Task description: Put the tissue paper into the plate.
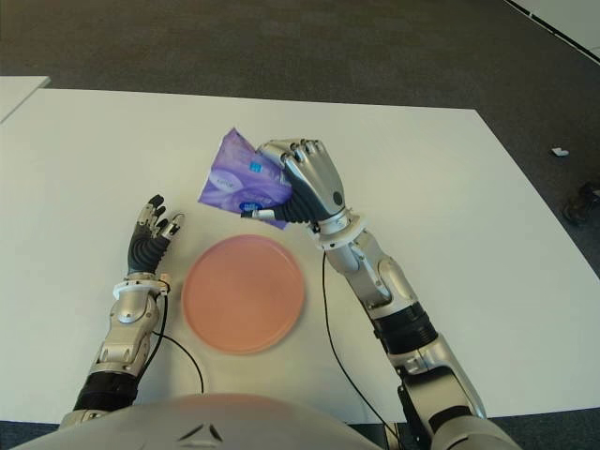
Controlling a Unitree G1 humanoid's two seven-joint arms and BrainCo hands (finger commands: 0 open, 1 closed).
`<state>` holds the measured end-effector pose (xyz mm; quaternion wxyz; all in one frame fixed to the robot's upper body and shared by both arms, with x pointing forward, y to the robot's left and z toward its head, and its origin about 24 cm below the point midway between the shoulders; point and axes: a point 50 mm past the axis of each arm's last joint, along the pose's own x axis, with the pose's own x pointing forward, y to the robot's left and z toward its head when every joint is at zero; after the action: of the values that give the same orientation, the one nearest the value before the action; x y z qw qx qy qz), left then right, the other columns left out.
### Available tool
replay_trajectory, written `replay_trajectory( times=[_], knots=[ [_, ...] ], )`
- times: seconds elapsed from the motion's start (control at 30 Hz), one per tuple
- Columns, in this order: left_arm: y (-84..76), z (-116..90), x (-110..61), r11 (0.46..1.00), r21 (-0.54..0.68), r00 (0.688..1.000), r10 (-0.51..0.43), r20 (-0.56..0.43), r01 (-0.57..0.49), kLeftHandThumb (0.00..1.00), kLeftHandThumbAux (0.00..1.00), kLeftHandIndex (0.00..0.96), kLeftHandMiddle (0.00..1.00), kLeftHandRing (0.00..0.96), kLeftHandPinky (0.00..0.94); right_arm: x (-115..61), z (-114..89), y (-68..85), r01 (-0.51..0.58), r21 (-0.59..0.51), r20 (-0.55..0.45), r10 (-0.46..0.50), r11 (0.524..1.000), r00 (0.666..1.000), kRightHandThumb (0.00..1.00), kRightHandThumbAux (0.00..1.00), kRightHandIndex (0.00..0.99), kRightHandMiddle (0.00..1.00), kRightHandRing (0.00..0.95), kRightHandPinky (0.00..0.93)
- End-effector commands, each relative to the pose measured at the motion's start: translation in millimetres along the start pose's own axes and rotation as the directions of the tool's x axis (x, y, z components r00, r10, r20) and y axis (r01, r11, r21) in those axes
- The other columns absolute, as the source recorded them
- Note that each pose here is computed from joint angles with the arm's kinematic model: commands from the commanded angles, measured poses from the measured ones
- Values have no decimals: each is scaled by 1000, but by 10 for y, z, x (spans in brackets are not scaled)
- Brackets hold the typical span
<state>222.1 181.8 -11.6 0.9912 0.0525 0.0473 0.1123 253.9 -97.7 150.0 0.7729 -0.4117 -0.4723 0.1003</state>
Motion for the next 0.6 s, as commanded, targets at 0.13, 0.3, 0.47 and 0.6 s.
replay_trajectory(
  times=[0.13, 0.3, 0.47, 0.6],
  knots=[
    [0, -202, -113, 1000, 13, 994, -4, -107, 6, 7, 568, 0, 0, 0, 0, -101, 127, 47, -112, 157, 59, 104, 981, 993, 744, 710, 440, 841, 841, 841],
    [1, -201, -104, 1000, 18, 994, -8, -109, 10, 2, 578, 0, 0, 0, 0, -192, 194, 162, -229, 180, 125, 208, 957, 970, 745, 710, 440, 835, 836, 832],
    [-3, -192, -97, 1000, 7, 994, -12, -112, 13, 0, 581, 0, 0, 0, 0, -270, 170, 230, -319, 176, 157, 294, 931, 943, 746, 710, 440, 834, 836, 829],
    [-14, -184, -88, 1000, 1, 994, -14, -112, 14, 0, 581, 0, 0, 0, 0, -340, 113, 303, -386, 142, 160, 364, 912, 918, 747, 709, 440, 835, 838, 834]
  ],
)
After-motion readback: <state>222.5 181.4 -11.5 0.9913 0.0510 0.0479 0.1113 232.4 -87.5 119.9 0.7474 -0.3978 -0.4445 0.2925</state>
